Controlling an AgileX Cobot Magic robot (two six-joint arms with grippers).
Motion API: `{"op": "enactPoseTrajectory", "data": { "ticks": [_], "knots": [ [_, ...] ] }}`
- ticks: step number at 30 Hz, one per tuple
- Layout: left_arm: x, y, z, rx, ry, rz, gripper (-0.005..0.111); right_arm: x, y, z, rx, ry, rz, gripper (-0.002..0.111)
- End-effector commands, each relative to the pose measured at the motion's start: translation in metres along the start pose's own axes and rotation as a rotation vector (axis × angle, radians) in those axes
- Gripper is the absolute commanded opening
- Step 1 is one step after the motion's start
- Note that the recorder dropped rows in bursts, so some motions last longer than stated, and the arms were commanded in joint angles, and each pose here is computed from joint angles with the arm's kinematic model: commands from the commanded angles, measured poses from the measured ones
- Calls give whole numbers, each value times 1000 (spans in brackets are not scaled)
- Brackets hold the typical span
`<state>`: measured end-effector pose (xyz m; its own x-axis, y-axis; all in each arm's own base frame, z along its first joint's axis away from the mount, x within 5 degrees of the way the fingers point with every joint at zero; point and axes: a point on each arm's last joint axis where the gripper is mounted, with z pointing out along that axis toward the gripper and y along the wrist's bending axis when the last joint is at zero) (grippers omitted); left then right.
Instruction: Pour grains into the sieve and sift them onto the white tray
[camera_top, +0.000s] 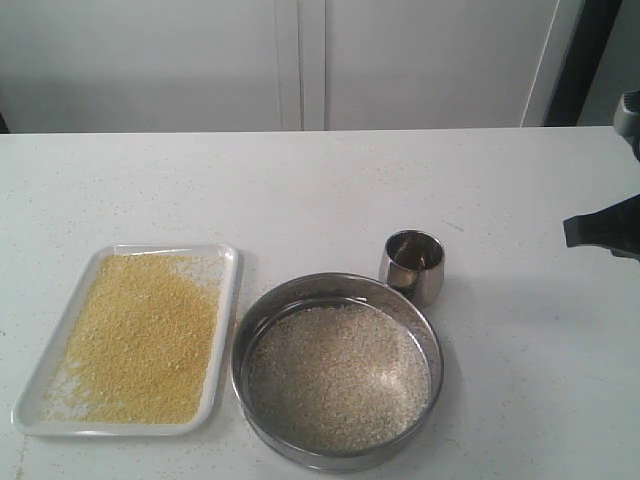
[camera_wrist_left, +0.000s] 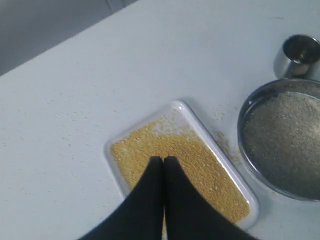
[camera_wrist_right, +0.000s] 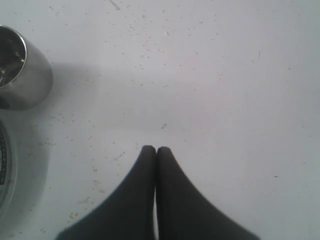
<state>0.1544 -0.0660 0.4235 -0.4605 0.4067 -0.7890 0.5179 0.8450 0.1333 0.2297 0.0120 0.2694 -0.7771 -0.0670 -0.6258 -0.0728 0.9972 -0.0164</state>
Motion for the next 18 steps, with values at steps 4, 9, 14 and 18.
{"op": "enactPoseTrajectory", "data": {
  "ticks": [4, 9, 14, 18],
  "knots": [
    [9, 11, -32, -121, -94, -39, 0, -2, -1, -3, 3, -18, 1, 0],
    [28, 17, -32, -214, -185, -74, 0, -2, -1, -3, 3, -18, 1, 0],
    [56, 16, -27, -284, -242, -93, 0, -2, -1, -3, 3, -18, 1, 0],
    [82, 11, -27, -318, -235, -104, 0, -2, -1, -3, 3, -18, 1, 0]
  ]
}}
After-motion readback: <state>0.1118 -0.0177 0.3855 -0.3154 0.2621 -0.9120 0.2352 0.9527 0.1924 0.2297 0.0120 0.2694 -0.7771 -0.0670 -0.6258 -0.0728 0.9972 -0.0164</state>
